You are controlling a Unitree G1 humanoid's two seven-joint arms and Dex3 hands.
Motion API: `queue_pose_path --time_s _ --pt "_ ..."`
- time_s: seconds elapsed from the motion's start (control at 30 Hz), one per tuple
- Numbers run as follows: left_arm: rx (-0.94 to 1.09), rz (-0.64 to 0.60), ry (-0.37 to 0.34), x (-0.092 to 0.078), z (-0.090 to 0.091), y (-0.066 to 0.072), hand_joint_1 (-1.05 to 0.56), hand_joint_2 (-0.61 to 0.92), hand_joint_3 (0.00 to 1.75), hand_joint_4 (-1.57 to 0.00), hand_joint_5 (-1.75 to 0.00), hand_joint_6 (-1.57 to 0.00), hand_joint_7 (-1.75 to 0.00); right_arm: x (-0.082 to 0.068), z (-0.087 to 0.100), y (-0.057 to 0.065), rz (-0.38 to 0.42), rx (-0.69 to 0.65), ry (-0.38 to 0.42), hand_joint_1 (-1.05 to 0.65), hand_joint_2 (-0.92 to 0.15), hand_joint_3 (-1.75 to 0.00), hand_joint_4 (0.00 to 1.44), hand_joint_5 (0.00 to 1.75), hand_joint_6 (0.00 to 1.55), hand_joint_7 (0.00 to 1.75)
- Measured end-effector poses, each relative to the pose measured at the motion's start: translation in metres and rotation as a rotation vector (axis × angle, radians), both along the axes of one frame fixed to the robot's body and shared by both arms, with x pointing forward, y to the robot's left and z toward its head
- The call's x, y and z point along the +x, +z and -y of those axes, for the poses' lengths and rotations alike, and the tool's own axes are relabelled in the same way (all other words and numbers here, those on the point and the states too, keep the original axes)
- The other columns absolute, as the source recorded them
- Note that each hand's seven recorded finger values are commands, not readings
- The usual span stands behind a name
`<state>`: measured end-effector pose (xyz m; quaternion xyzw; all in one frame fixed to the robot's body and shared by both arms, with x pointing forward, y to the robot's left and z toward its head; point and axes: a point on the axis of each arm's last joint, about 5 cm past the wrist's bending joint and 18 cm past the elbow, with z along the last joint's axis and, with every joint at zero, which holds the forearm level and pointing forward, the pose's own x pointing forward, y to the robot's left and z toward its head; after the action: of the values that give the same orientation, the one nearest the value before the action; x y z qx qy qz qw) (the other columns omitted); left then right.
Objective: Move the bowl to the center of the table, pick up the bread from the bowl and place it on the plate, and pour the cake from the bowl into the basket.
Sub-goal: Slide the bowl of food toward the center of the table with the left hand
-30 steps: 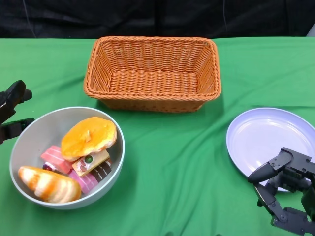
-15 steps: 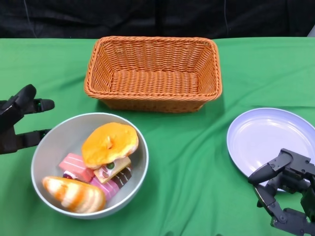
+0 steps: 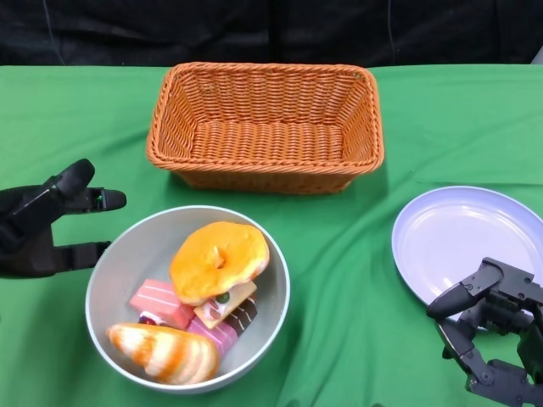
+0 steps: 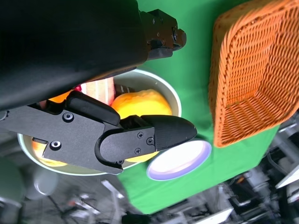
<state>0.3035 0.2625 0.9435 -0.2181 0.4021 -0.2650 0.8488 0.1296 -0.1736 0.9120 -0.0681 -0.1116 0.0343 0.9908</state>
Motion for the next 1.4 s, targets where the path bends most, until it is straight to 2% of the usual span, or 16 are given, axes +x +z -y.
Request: queue_pose_path --time_s 0.27,0.57,0.83,1.0,1.3,1.4 --pt "-0.024 -0.050 0.061 -0.020 0.014 0.000 -0.66 0.92 0.57 0.00 0.00 0.00 0.00 0.001 0.000 0.000 0.006 0.001 0.001 -0.19 -0.61 -0.75 0.82 1.55 0.79 1.14" --pt "-0.061 -0.030 0.122 -0.039 0.038 0.002 -0.63 0.92 0.62 0.00 0.00 0.00 0.00 0.002 -0.001 -0.001 0.011 0.003 0.004 -0.19 -0.60 -0.75 0.82 1.54 0.79 1.13" --pt "-0.105 0.009 0.264 -0.048 0.055 0.003 -0.60 0.92 0.63 0.00 0.00 0.00 0.00 0.002 -0.001 -0.001 0.011 0.001 0.005 -0.20 -0.61 -0.74 0.83 1.53 0.80 1.12" --pt "-0.120 0.035 0.316 -0.052 0.061 0.000 -0.60 0.92 0.63 0.00 0.00 -0.01 0.00 0.002 -0.002 -0.001 0.009 -0.010 0.003 -0.20 -0.61 -0.71 0.83 1.52 0.80 1.11" --pt "-0.142 0.097 0.333 -0.053 0.068 -0.001 -0.60 0.92 0.63 -0.01 -0.01 -0.02 -0.01 0.003 -0.002 -0.002 0.007 -0.011 0.004 -0.18 -0.62 -0.71 0.83 1.52 0.81 1.10" --pt "-0.158 0.135 0.331 -0.053 0.072 -0.003 -0.59 0.92 0.63 -0.07 -0.03 -0.04 -0.02 0.002 -0.002 -0.002 0.007 -0.012 0.003 -0.18 -0.62 -0.72 0.84 1.52 0.81 1.10"
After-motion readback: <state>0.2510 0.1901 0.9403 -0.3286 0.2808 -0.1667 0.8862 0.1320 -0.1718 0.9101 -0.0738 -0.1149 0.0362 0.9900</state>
